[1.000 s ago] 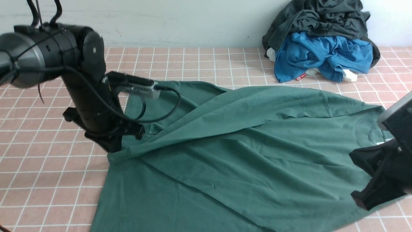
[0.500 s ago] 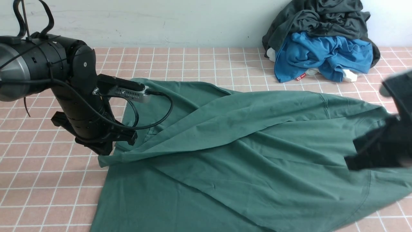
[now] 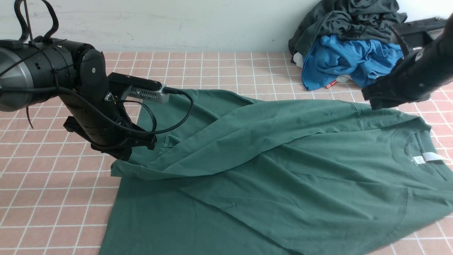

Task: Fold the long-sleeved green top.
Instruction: Use the left arm to drag and drop the cuff onto the cuff closest to the left arm

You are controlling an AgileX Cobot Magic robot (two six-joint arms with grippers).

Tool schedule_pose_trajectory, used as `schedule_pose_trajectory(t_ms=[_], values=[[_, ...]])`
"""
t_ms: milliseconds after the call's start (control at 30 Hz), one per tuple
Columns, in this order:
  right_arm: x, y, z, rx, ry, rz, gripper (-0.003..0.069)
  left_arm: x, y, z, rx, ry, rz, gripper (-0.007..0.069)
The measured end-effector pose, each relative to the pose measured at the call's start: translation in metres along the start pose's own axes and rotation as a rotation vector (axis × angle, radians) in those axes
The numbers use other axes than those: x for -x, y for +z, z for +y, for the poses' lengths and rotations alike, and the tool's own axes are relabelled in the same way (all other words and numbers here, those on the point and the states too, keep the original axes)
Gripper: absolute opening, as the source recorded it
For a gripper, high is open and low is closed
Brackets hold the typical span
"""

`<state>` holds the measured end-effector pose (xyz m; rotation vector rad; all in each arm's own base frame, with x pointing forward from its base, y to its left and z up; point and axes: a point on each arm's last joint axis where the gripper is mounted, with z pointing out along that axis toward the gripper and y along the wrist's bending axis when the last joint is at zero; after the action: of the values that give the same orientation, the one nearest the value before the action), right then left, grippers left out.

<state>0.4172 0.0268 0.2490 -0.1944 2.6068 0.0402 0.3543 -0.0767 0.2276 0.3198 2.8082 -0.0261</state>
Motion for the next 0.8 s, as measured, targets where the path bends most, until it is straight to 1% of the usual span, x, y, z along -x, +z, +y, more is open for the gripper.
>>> schedule_pose_trajectory(t_ms=[167, 367, 400, 433, 467, 500, 533, 600, 633, 700, 733, 800], values=[[0.005, 0.062, -0.003, 0.037, -0.027, 0.074, 0.0319, 0.003, 0.0, -0.002, -0.019, -0.017, -0.036, 0.0017], [0.01, 0.118, -0.013, -0.031, -0.085, 0.112, 0.0314, 0.004, 0.0, -0.003, -0.029, -0.027, -0.047, 0.0017], [0.009, 0.12, -0.013, -0.031, -0.083, 0.119, 0.0314, 0.004, 0.0, -0.003, -0.029, -0.027, -0.047, 0.0017], [0.016, 0.122, -0.015, -0.046, -0.095, 0.099, 0.0286, 0.005, 0.0, -0.003, -0.029, -0.027, -0.053, 0.0017], [0.017, 0.126, -0.015, -0.042, -0.092, 0.1, 0.0265, 0.006, 0.0, -0.003, -0.03, -0.028, -0.061, 0.0017], [0.022, 0.127, -0.016, -0.048, -0.104, 0.089, 0.0223, 0.007, 0.0, -0.003, -0.03, -0.028, -0.074, 0.0017], [0.023, 0.127, -0.016, -0.047, -0.11, 0.09, 0.0199, 0.008, 0.0, -0.003, -0.03, -0.028, -0.081, 0.0017], [0.028, 0.129, -0.016, -0.048, -0.137, 0.084, 0.0093, 0.011, 0.0, -0.003, -0.03, -0.029, -0.12, 0.0017], [0.031, 0.128, -0.017, -0.052, -0.151, 0.085, 0.0052, 0.013, -0.001, -0.002, -0.029, -0.03, -0.142, 0.0017], [0.038, 0.124, -0.019, -0.066, -0.174, 0.091, 0.0015, 0.017, -0.001, -0.002, -0.029, -0.03, -0.187, 0.0017], [0.038, 0.124, -0.019, -0.067, -0.176, 0.098, 0.0013, 0.017, -0.001, -0.002, -0.029, -0.03, -0.192, 0.0017], [0.053, 0.106, -0.023, -0.081, -0.178, 0.099, 0.0003, 0.02, -0.002, -0.002, -0.027, -0.03, -0.226, 0.0017]])
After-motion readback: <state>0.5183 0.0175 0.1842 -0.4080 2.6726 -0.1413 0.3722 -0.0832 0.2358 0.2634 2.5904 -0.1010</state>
